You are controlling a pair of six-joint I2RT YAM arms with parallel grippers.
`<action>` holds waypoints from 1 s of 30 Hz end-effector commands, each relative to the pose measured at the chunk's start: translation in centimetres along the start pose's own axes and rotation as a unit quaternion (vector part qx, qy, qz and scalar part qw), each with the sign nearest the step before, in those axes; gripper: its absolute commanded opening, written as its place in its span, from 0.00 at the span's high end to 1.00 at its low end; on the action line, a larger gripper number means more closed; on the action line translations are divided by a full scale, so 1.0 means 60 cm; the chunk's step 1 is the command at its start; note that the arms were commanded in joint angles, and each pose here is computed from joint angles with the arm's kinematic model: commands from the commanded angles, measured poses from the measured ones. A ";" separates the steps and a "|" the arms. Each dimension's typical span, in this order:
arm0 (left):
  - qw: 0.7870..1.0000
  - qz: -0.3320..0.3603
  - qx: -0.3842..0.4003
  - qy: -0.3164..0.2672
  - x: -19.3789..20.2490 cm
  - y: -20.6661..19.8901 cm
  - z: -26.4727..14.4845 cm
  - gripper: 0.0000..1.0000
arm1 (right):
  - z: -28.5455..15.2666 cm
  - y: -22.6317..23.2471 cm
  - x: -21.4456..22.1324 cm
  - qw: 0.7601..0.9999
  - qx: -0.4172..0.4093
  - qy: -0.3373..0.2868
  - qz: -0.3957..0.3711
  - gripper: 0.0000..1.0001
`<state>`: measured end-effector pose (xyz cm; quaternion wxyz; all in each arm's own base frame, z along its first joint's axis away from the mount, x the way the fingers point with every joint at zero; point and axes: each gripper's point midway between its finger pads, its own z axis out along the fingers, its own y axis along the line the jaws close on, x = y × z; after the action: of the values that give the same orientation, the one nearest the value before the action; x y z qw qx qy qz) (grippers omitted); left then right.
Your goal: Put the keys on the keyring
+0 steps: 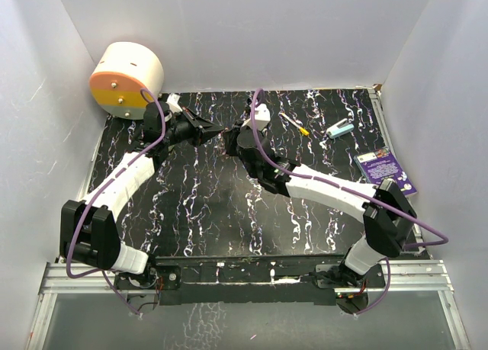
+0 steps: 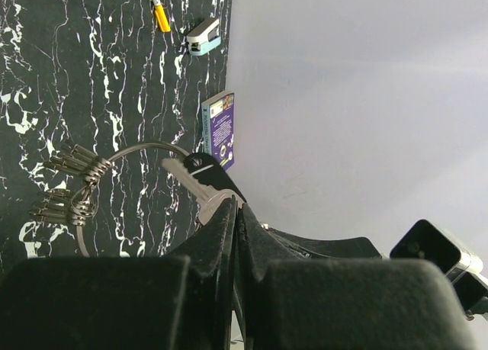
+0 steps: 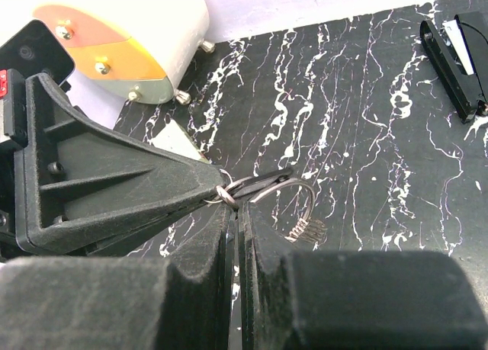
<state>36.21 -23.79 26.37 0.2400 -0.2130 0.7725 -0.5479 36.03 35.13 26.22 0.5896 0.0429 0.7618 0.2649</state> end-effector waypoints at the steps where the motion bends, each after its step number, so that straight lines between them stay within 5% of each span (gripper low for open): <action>1: 0.999 0.023 0.038 0.022 0.024 -0.046 -0.022 1.00 | 0.007 0.045 -0.063 0.997 -0.036 -0.048 0.044 0.92; 30: 0.999 0.028 0.030 0.018 0.024 -0.026 -0.016 1.00 | 0.005 0.068 -0.062 0.996 -0.058 -0.042 0.055 0.92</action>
<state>36.58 -23.35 25.73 0.2505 -0.2185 0.7751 -0.5373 36.26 35.82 25.58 0.5815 0.0400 0.7667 0.2690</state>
